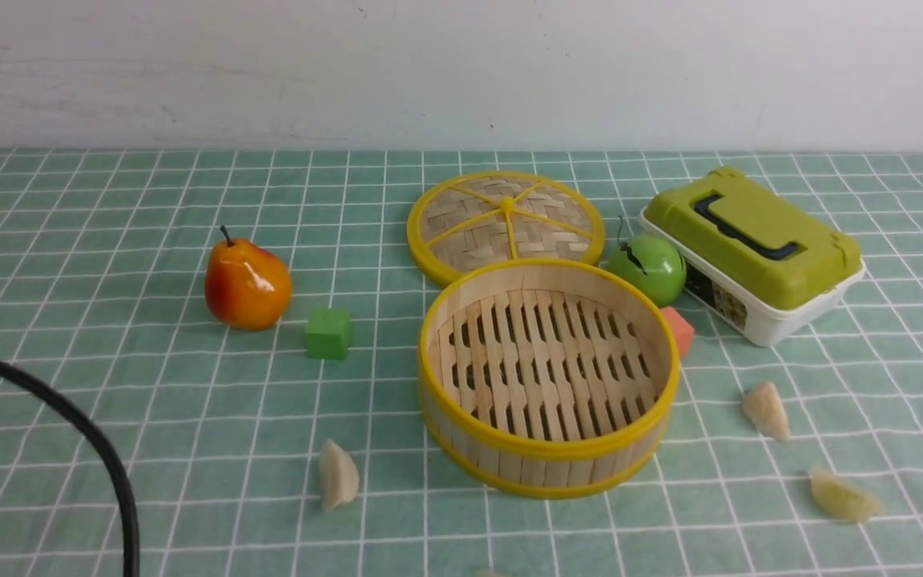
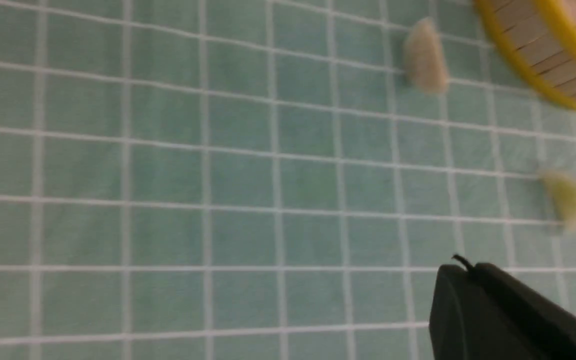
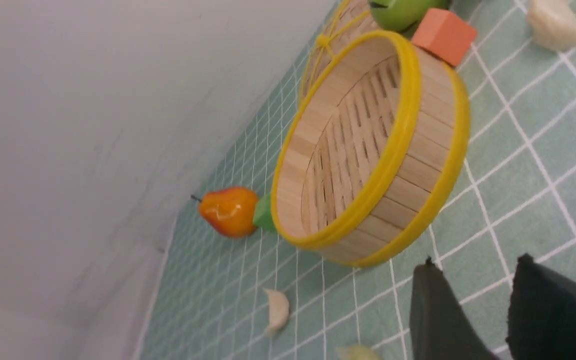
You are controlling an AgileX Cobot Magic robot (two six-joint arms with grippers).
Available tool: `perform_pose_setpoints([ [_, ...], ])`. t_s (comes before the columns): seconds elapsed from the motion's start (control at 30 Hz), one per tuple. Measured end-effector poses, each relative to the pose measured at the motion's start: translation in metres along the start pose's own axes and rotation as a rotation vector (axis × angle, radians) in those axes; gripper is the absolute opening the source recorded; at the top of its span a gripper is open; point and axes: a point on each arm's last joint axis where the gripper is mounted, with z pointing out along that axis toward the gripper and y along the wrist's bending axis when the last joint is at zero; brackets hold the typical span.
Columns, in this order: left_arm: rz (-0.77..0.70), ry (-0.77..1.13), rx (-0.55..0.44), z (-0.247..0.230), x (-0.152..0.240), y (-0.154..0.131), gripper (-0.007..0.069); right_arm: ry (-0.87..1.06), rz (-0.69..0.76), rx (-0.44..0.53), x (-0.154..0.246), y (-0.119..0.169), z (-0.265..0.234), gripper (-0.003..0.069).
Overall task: Put the dumplings into the steamer on the table with the blue tablecloth.
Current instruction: 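Reach for and grasp a dumpling on the table with the left gripper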
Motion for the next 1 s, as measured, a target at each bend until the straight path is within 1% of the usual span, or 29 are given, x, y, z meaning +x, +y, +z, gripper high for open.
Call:
perform_pose_setpoints([
  [0.07, 0.081, 0.061, -0.039, 0.002, -0.014, -0.003, -0.0014, 0.063, -0.151, 0.01, -0.008, 0.018, -0.003, 0.0136],
  [0.1, 0.087, 0.066, -0.035, 0.002, -0.015, -0.004, -0.0014, 0.066, -0.169, 0.007, -0.008, 0.021, -0.004, 0.0127],
  [0.13, 0.167, 0.098, -0.04, 0.005, -0.022, -0.01, -0.0014, 0.134, -0.283, 0.044, -0.017, 0.034, -0.004, 0.0057],
  [0.17, 0.229, 0.127, -0.037, 0.009, -0.026, -0.017, -0.0014, 0.19, -0.354, 0.075, -0.022, 0.043, -0.003, 0.0017],
  [0.2, 0.296, 0.161, -0.038, 0.014, -0.029, -0.023, -0.0014, 0.257, -0.406, 0.11, -0.026, 0.047, 0.0, -0.0003],
  [0.27, 0.417, 0.217, -0.063, 0.028, -0.036, -0.038, -0.0014, 0.37, -0.517, 0.175, -0.039, 0.059, 0.006, -0.0019],
  [0.3, 0.435, 0.234, -0.063, 0.033, -0.038, -0.044, -0.0014, 0.394, -0.546, 0.191, -0.043, 0.063, 0.007, -0.002],
  [0.33, 0.465, 0.244, -0.091, 0.043, -0.045, -0.054, -0.0014, 0.473, -0.576, 0.239, -0.049, 0.066, 0.014, -0.002],
  [0.37, 0.482, 0.262, -0.103, 0.051, -0.048, -0.061, -0.0014, 0.512, -0.595, 0.261, -0.053, 0.069, 0.016, -0.002],
  [0.43, 0.501, 0.281, -0.145, 0.077, -0.06, -0.081, 0.0001, 0.649, -0.611, 0.328, -0.061, 0.07, 0.028, -0.002],
  [0.47, 0.505, 0.287, -0.148, 0.083, -0.063, -0.086, 0.0013, 0.67, -0.616, 0.333, -0.061, 0.071, 0.029, -0.002],
  [0.57, 0.502, 0.31, -0.156, 0.109, -0.075, -0.103, 0.008, 0.743, -0.622, 0.33, -0.06, 0.071, 0.037, -0.002],
  [0.6, 0.494, 0.333, -0.163, 0.124, -0.08, -0.109, 0.0151, 0.761, -0.635, 0.318, -0.058, 0.072, 0.038, -0.0019],
  [0.63, 0.487, 0.346, -0.165, 0.132, -0.082, -0.112, 0.0172, 0.765, -0.642, 0.312, -0.058, 0.072, 0.038, -0.0019],
  [0.67, 0.447, 0.392, -0.173, 0.157, -0.087, -0.118, 0.026, 0.782, -0.66, 0.294, -0.055, 0.074, 0.037, -0.0019],
  [0.7, 0.432, 0.405, -0.173, 0.167, -0.089, -0.121, 0.0304, 0.788, -0.665, 0.29, -0.055, 0.074, 0.036, -0.0019],
  [0.73, 0.42, 0.412, -0.173, 0.173, -0.09, -0.122, 0.0327, 0.791, -0.668, 0.287, -0.055, 0.074, 0.036, -0.0019],
  [0.77, 0.387, 0.432, -0.171, 0.19, -0.092, -0.126, 0.04, 0.794, -0.673, 0.284, -0.054, 0.074, 0.036, -0.0017],
  [0.87, 0.327, 0.442, -0.172, 0.226, -0.094, -0.133, 0.0526, 0.793, -0.675, 0.283, -0.054, 0.075, 0.036, -0.0015],
  [0.93, 0.289, 0.429, -0.173, 0.245, -0.094, -0.136, 0.0564, 0.79, -0.676, 0.283, -0.055, 0.075, 0.036, -0.0015],
  [1.0, 0.26, 0.424, -0.177, 0.262, -0.091, -0.136, 0.0578, 0.782, -0.678, 0.281, -0.055, 0.075, 0.036, -0.0015],
])
